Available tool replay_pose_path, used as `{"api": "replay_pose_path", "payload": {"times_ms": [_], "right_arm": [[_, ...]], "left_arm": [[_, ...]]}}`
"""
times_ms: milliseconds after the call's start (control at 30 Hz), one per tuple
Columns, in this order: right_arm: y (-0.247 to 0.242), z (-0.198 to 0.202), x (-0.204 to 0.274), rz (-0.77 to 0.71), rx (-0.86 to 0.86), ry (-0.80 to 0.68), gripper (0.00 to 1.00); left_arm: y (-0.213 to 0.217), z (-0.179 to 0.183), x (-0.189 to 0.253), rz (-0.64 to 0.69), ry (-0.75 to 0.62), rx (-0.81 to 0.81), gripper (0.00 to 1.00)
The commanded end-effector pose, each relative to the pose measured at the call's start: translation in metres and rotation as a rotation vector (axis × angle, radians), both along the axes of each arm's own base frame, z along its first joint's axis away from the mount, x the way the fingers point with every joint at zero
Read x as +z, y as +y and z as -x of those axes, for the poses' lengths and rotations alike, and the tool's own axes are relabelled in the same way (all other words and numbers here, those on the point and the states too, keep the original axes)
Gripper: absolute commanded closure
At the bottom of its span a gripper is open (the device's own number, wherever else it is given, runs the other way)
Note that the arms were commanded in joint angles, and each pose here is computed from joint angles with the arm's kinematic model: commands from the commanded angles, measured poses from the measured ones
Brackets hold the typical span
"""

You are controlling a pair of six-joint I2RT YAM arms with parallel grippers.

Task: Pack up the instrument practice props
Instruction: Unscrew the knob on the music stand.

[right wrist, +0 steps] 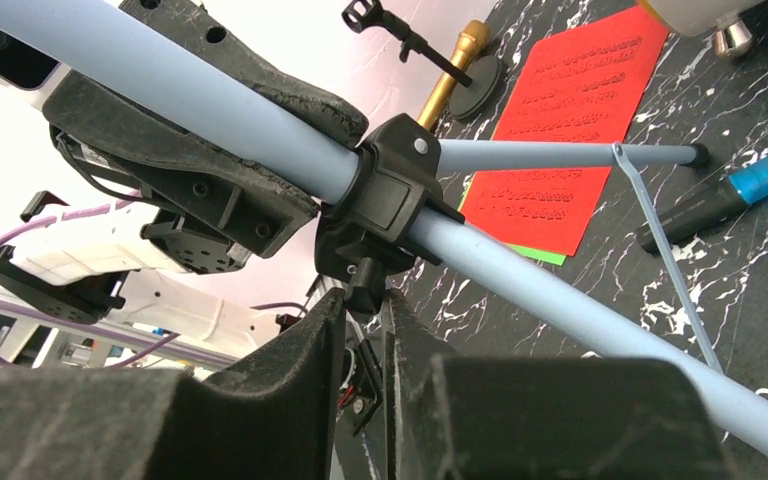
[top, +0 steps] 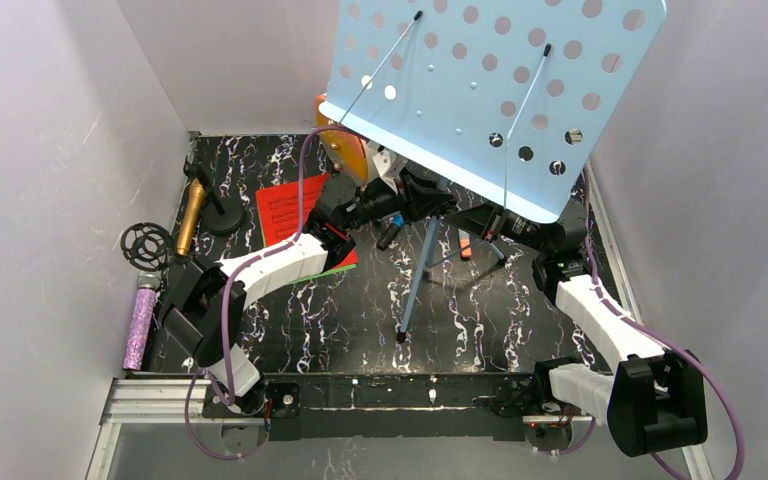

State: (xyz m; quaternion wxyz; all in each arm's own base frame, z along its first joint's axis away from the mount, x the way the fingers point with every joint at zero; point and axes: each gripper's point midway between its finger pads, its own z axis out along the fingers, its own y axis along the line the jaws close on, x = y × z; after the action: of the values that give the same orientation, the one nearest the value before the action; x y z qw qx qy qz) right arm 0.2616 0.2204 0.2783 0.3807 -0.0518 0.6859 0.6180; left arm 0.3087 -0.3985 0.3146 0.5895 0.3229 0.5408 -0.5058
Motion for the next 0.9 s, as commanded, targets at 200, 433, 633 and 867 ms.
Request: {"api": "replay_pose_path", "payload": {"times_ms": [200, 433, 633, 867], "right_arm": [[-0.003, -0.012, 0.015, 0.123, -0.063, -0.241, 0.99], [0.002, -0.017, -0.009, 0.283, -0.113, -0.412, 0.99], [0.013, -0.009, -0.031, 0.415, -0.075, -0.660, 0.99], [0.019, 0.000, -0.050, 0.630, 0.013, -0.999, 0.99]], "left_arm": [[0.002, 0.008, -0.004, 0.002, 0.008, -0.030, 0.99], [0.000, 0.011, -0.030, -0.040, 0.049, -0.060, 1.00], [0.000, 0.013, -0.048, -0.063, 0.091, -0.071, 1.00], [0.010, 0.005, -0.058, -0.124, 0.131, -0.007, 1.00]]}}
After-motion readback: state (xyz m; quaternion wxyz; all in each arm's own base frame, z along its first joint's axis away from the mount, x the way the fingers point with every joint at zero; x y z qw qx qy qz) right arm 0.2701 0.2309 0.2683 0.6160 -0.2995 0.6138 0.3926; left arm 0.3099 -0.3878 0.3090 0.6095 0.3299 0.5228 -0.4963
